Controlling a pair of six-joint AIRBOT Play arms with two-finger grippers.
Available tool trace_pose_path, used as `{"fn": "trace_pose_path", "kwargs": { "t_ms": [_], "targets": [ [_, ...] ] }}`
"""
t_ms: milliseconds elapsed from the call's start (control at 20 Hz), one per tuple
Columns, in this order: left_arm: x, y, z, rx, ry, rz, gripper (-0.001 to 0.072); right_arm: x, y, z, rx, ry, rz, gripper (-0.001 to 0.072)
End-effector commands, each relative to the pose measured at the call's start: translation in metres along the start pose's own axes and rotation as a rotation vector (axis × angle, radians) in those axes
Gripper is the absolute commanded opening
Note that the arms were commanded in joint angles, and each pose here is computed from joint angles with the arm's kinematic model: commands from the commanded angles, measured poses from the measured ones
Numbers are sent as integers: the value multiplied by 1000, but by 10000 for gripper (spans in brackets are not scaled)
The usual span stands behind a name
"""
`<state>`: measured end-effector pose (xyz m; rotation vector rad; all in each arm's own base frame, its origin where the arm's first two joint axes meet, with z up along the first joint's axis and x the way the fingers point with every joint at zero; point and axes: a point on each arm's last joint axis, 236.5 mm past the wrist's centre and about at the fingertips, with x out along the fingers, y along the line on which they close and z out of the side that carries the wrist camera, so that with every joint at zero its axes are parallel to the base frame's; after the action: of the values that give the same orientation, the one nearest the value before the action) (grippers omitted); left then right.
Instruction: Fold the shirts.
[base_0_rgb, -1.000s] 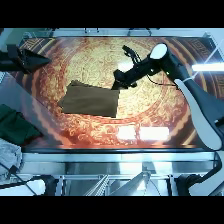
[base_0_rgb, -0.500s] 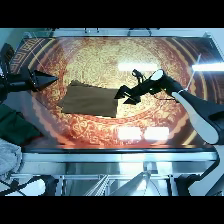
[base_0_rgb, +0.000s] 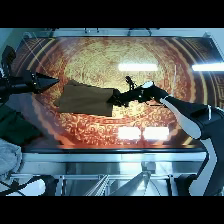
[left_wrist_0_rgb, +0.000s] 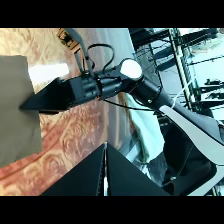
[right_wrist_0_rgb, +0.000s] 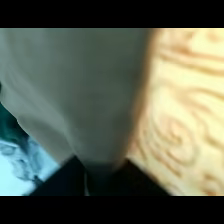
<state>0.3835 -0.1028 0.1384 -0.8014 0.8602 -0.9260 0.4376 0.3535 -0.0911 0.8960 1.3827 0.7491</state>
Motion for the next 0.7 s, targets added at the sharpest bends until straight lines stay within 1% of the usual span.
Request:
{"fn": "trace_pose_path", "kwargs": {
  "t_ms": [0,100,200,300,400,550,650],
  "targets": [
    [0,-2,-3,2,14,-10,16,-3,50,4,-20,-21,204,14],
    [0,-4,-5,2,19,-15,16,-23,80,6,-49,-27,291,14],
    [0,-4,-5,2,21,-17,16,-64,101,15,-116,-62,288,13],
    [0,-6,-7,2,30,-24,16,-124,107,30,-162,-135,184,13],
    [0,-6,-8,2,35,-27,16,-211,103,51,-155,-281,48,13],
    [0,-7,-8,3,35,-27,16,-367,80,62,-42,-576,-140,13],
    [0,-6,-8,3,35,-27,16,-454,55,40,59,-710,-228,13]
  ]
}}
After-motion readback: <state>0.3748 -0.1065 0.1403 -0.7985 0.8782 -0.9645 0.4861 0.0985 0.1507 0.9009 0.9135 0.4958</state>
